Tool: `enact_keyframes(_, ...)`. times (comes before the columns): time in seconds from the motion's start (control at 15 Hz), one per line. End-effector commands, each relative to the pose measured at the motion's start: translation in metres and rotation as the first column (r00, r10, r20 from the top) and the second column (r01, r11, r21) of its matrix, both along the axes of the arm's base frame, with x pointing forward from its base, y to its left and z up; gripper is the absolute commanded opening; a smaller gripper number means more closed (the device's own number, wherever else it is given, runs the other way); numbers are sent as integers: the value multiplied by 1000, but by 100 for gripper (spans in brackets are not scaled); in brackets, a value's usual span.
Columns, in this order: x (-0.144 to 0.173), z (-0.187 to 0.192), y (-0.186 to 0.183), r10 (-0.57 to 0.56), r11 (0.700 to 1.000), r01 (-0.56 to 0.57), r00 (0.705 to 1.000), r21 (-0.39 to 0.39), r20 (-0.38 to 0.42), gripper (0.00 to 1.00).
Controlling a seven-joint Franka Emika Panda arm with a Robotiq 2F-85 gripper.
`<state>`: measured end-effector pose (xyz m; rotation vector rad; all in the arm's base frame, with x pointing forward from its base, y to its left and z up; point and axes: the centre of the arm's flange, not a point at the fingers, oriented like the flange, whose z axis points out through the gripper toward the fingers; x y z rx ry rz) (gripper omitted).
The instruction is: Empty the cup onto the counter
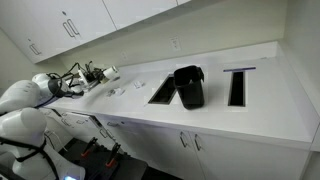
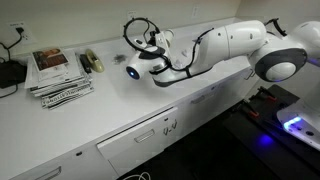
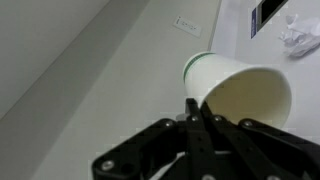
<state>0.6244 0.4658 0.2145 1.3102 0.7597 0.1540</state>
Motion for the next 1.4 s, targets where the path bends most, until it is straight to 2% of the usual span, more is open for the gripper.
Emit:
enact_keyframes(0.0, -1, 25, 15, 11, 994, -9, 1000, 108, -12, 1)
enact_keyframes(0.47, -15, 58, 34, 52, 948, -35, 998, 316, -45, 1)
enact_keyframes(0.8, -23, 95, 28, 55, 892, -2, 993, 452, -104, 1)
enact_keyframes(1.33, -29, 129, 9, 131, 743, 39, 971, 668, -202, 1)
